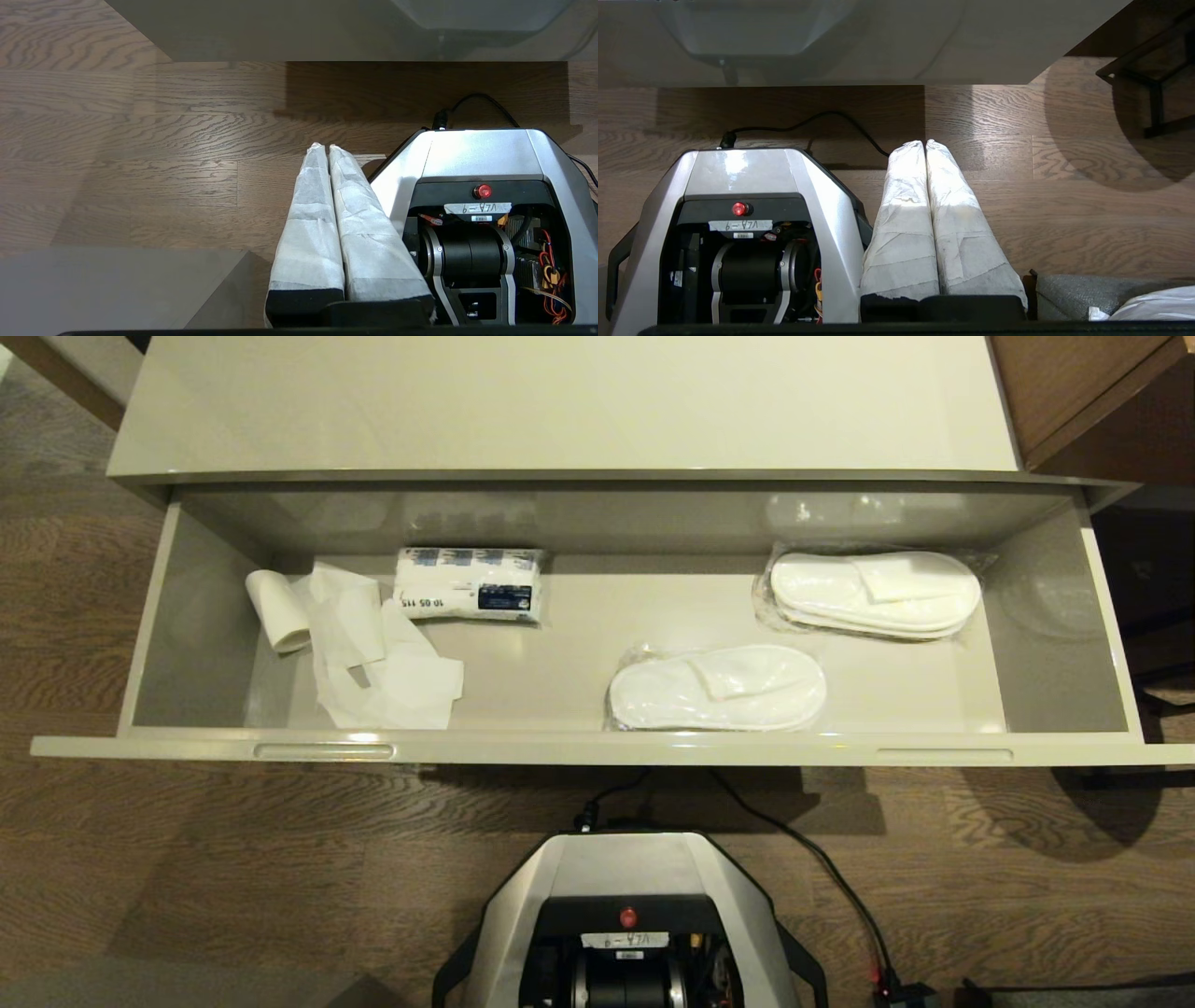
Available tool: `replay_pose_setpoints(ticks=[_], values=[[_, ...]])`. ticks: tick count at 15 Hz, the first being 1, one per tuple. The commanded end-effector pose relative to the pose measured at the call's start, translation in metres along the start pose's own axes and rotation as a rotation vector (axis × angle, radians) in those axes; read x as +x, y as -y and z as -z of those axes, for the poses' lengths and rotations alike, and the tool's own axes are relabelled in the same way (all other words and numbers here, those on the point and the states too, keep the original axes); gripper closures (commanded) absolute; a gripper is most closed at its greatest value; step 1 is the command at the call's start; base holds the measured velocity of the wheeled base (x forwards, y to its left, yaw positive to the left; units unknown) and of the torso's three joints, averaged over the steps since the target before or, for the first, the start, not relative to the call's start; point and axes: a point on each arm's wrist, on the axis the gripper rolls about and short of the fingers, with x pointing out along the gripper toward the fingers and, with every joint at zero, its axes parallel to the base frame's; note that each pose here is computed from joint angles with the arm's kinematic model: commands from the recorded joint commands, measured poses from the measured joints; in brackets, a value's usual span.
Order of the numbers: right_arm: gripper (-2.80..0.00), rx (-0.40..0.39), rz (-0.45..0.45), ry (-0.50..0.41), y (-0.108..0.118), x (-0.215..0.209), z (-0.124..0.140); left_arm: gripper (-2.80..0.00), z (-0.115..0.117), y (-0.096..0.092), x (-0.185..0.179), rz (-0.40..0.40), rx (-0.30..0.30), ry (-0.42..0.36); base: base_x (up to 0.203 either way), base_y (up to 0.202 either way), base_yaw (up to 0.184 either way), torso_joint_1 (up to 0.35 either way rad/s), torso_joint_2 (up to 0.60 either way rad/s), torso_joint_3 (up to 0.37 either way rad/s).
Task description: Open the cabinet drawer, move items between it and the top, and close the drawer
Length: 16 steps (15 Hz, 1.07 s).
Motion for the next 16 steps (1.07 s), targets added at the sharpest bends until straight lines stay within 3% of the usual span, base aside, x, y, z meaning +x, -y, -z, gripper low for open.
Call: replay_pose_setpoints(ticks=[1,16], values=[[0.00,0.000,0.001,-0.002,0.0000,0.0002,0.0004,0.00,0.0000,0.0000,0.0001,-0.001,0.000,-0.002,0.000,0.000,0.000,0.000,0.00,0.000],[0.00,0.000,-0.001,-0.002,0.0000,0.0002,0.0004,0.00,0.0000,0.0000,0.0001,-0.001,0.000,-0.002,0.000,0.000,0.000,0.000,0.00,0.000]])
